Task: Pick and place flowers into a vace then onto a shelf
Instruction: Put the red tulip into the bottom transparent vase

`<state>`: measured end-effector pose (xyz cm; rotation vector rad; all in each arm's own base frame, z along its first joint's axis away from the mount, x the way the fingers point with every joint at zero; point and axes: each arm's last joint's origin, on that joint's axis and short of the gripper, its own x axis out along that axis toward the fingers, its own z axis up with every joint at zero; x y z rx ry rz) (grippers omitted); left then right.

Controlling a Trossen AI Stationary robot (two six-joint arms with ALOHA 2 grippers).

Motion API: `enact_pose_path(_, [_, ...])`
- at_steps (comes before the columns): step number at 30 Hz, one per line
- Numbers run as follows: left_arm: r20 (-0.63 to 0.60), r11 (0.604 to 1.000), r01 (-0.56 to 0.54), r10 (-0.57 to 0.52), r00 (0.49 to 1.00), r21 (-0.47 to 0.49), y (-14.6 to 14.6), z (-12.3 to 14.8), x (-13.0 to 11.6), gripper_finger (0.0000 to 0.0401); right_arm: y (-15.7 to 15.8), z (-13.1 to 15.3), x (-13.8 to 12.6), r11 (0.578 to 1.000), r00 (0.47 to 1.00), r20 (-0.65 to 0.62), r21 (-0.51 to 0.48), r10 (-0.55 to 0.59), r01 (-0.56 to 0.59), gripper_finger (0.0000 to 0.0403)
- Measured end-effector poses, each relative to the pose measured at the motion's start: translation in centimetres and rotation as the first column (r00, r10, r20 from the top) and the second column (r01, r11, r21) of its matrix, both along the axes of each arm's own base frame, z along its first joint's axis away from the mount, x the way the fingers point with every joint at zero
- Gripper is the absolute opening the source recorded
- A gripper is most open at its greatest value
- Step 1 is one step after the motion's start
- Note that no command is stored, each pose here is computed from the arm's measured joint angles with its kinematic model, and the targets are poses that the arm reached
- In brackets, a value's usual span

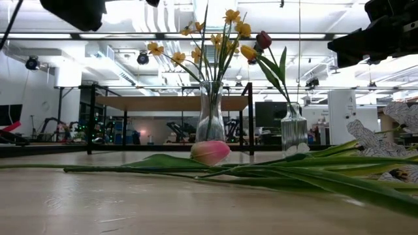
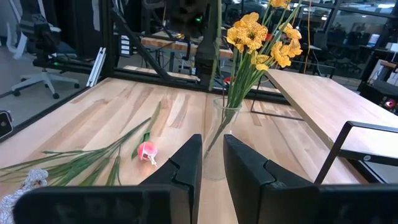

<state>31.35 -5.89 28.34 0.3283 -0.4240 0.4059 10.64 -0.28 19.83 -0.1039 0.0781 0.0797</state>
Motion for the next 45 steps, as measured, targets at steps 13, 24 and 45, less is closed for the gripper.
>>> enact_pose_path(13, [-0.008, 0.998, 0.024, -0.023, 1.000, 0.057, 2.0, -0.7, 0.6, 0.0000, 0.0, 0.0, 0.0, 1.000, 1.000, 0.000, 0.000, 0.000, 0.000, 0.0057])
enact_pose_path(24, [-0.094, 0.997, 0.036, -0.029, 0.995, 0.072, 1.8, -3.3, 1.9, 0.0000, 0.0, 0.0, 0.0, 1.000, 1.000, 0.000, 0.000, 0.000, 0.000, 0.0057])
enact_pose_path(45, [-0.290, 0.997, 0.009, 0.013, 0.957, 0.076, 2.3, -7.3, 2.0, 0.0015, 0.0, 0.0, 0.0, 1.000, 1.000, 0.000, 0.000, 0.000, 0.000, 0.0057])
